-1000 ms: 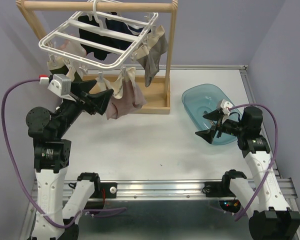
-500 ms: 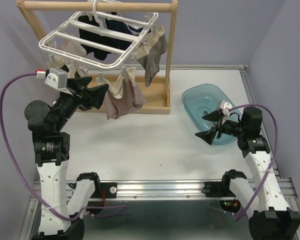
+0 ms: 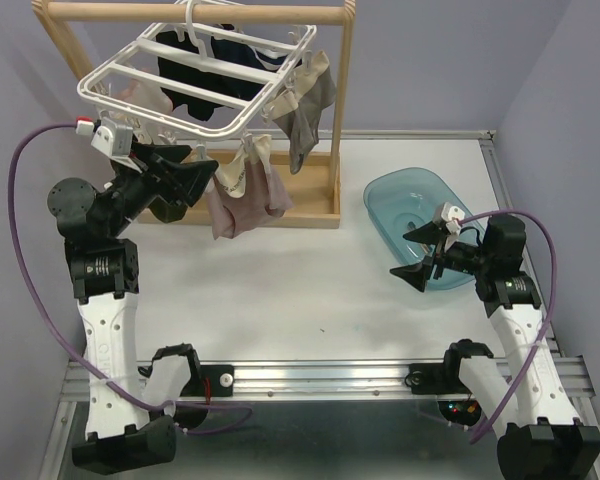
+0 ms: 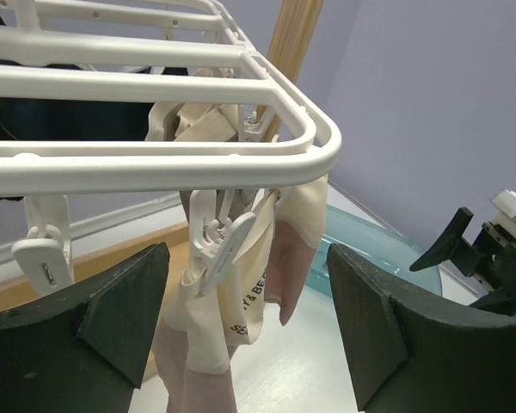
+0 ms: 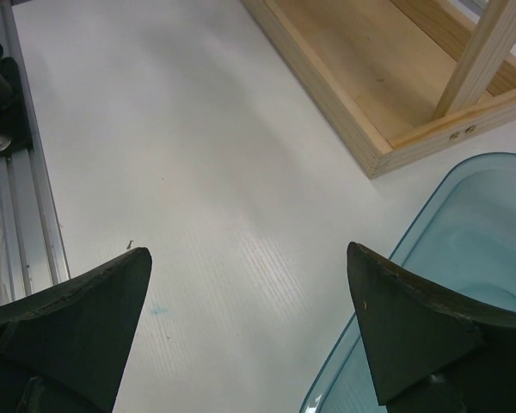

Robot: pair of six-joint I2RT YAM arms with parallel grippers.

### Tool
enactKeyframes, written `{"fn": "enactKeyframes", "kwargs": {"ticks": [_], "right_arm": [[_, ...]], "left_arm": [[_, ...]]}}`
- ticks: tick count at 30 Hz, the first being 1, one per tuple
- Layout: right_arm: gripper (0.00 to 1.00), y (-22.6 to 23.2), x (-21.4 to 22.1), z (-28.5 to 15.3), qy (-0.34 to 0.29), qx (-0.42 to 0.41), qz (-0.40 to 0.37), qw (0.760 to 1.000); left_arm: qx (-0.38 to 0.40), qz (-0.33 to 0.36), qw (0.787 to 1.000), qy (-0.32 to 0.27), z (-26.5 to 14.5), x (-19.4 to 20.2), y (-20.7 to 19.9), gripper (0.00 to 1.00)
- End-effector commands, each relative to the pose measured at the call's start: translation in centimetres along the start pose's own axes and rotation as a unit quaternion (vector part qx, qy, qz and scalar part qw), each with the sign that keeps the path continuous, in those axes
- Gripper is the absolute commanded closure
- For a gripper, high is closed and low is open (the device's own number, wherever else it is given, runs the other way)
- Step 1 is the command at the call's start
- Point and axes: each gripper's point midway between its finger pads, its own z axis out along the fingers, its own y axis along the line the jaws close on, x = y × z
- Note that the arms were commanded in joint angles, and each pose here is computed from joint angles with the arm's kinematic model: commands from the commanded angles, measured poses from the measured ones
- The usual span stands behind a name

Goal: Remove the underwear clipped to the hanger
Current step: Remove the underwear from the hanger.

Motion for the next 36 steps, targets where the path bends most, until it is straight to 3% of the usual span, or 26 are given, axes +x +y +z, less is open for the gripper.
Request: {"fn": "enactKeyframes", "kwargs": {"ticks": [1,14,30,36], "right_arm": [[0.00,0.6,-1.8,-0.2,-0.015,-0.013,-0.028,0.999],[0.00,1.0,-2.0,-0.3,-0.017,-0.018,-0.031,0.999],[0.00,1.0,-1.9,-0.3,-0.016,-0.020,-0.029,0.999],[0.00,1.0,-1.9,-0.3,-0.016,-0.022,-0.028,0.999]], "left_arm": [[0.037,0.011,0.999,-0.014,0.0,-1.7,-1.1,0.16],[0.070,-0.016,0.997,0.004,1.3,-1.5,-0.2,0.21],[0.086,0.001,0.996,-0.018,1.4,-2.5,-0.8,0.31],[0.094,0.004,0.995,-0.021,1.4,-2.9,-1.1,0.47]]}}
